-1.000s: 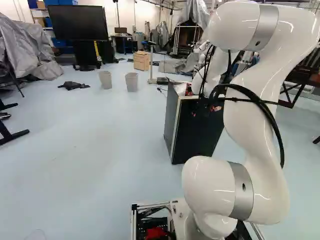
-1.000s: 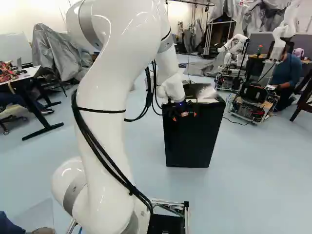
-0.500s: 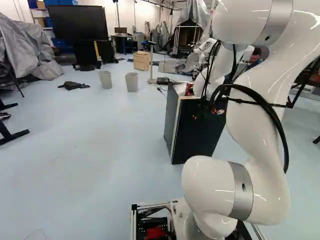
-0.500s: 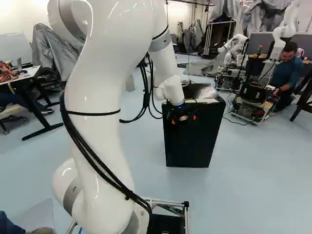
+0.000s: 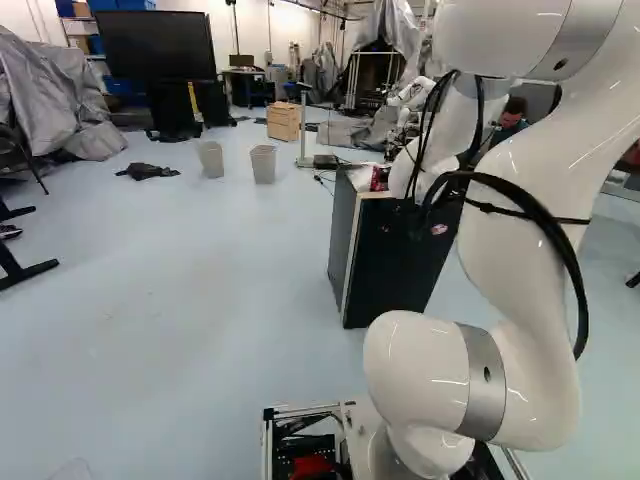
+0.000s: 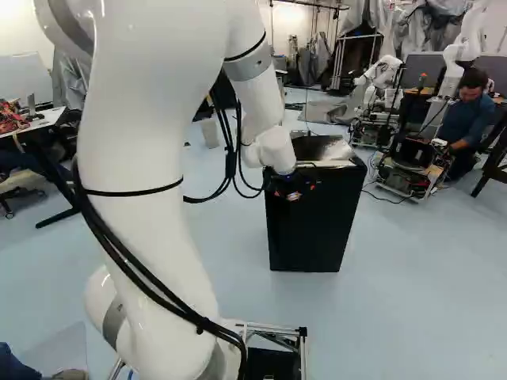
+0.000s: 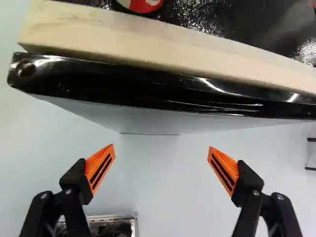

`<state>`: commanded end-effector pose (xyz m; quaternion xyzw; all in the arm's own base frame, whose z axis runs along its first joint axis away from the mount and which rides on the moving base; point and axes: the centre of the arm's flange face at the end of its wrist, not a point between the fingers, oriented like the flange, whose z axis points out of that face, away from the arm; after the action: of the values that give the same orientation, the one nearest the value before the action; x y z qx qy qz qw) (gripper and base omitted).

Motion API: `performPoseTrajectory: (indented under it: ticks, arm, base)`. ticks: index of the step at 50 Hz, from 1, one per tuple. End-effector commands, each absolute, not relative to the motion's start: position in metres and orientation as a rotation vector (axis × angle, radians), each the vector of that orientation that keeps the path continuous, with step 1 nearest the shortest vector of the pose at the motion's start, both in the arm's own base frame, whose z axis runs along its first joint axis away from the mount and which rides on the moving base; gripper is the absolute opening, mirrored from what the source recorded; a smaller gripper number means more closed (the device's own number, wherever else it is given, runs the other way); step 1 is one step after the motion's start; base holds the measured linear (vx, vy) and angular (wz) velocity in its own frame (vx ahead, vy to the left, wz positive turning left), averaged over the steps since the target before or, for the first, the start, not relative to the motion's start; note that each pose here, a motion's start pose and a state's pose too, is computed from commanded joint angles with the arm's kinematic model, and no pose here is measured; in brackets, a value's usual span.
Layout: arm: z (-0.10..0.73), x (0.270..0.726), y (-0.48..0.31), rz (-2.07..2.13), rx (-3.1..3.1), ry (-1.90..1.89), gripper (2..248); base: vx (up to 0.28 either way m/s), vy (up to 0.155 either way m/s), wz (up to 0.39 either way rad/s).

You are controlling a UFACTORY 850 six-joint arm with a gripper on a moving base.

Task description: Grab a drink from the fridge

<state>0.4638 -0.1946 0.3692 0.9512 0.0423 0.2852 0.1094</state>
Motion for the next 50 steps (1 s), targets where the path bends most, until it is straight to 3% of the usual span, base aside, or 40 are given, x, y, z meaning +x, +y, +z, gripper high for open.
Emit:
performPoseTrajectory:
  ticks: [32, 50]
  arm:
    - [0.391, 0.424, -0.173, 1.273, 2.648, -0.115, 247]
    - [0.406, 0.428, -0.151, 1.526, 2.518, -0.169, 247]
  base:
    - [0.000, 0.000, 0.000]
    - [0.000, 0.000, 0.000]
